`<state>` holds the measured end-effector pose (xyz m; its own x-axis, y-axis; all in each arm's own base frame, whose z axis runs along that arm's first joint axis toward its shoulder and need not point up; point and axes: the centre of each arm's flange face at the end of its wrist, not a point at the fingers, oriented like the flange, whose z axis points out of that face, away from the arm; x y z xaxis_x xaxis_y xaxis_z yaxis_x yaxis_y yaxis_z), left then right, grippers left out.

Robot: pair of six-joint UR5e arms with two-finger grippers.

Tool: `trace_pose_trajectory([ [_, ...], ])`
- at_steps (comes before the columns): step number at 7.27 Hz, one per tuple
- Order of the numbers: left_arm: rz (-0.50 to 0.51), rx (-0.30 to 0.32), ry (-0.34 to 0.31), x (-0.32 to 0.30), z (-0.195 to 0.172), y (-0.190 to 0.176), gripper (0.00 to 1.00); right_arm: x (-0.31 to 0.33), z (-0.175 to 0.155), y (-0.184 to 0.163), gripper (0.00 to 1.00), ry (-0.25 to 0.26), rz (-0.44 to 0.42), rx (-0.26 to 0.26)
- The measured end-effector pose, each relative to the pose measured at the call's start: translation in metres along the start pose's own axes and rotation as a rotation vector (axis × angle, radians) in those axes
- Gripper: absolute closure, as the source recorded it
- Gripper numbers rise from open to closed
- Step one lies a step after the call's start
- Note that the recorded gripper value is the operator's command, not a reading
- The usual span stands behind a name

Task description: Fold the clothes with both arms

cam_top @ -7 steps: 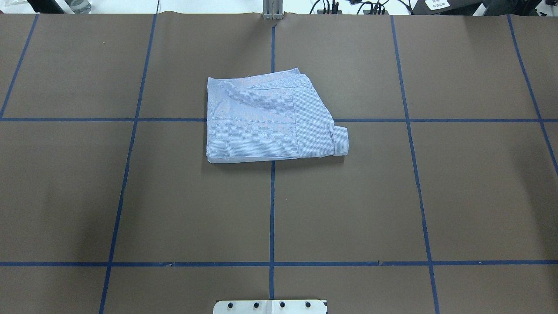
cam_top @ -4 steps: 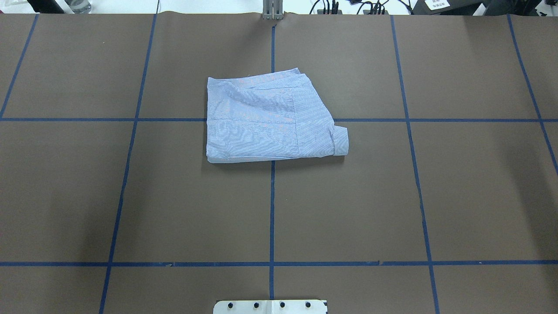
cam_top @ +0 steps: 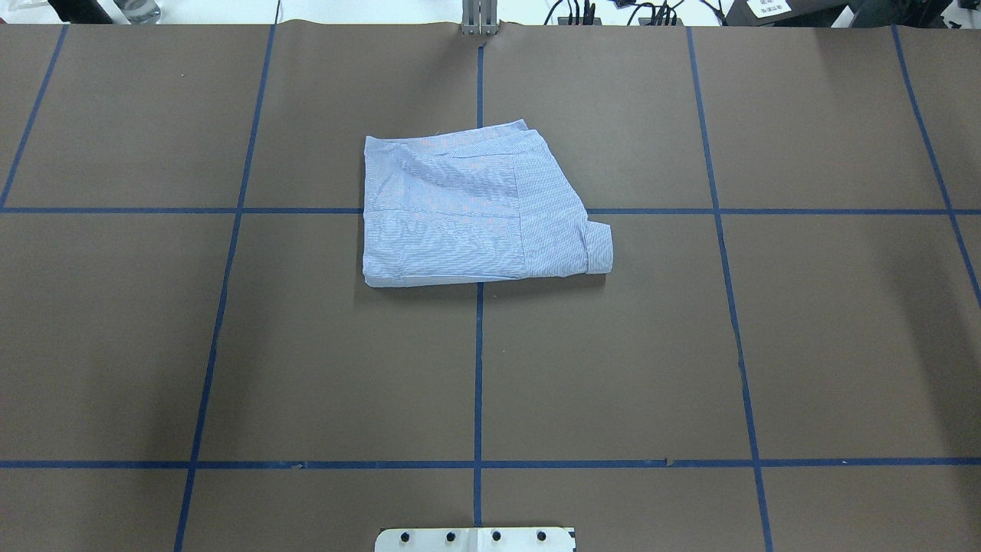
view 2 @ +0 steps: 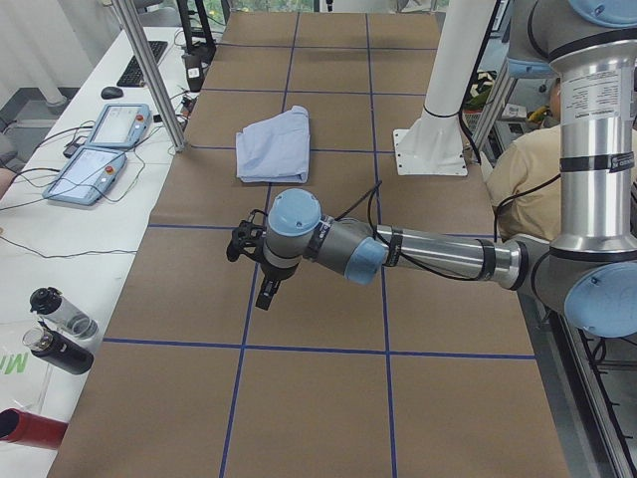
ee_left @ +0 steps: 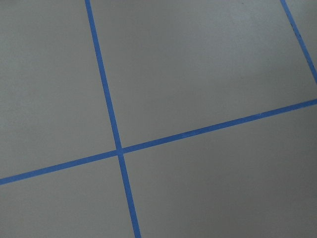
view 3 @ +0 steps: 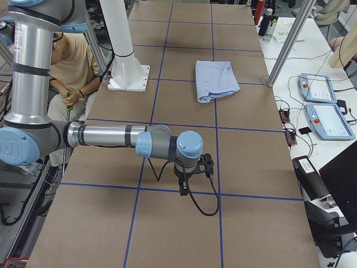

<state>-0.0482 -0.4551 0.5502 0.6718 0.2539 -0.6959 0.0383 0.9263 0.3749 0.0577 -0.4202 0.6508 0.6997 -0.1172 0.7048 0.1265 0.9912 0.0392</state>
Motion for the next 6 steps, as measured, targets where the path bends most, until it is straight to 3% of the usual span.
trace_pose_trajectory([
  [2,0.012,0.027,-0.026,0.011,-0.020,0.016,0.00,-0.002,-0.005,-0.006,0.00,-0.013,0.009,0.013],
  [6,-0.008,0.003,-0.006,0.018,-0.022,0.012,0.00,0.009,-0.003,0.009,0.00,0.010,0.031,0.007],
])
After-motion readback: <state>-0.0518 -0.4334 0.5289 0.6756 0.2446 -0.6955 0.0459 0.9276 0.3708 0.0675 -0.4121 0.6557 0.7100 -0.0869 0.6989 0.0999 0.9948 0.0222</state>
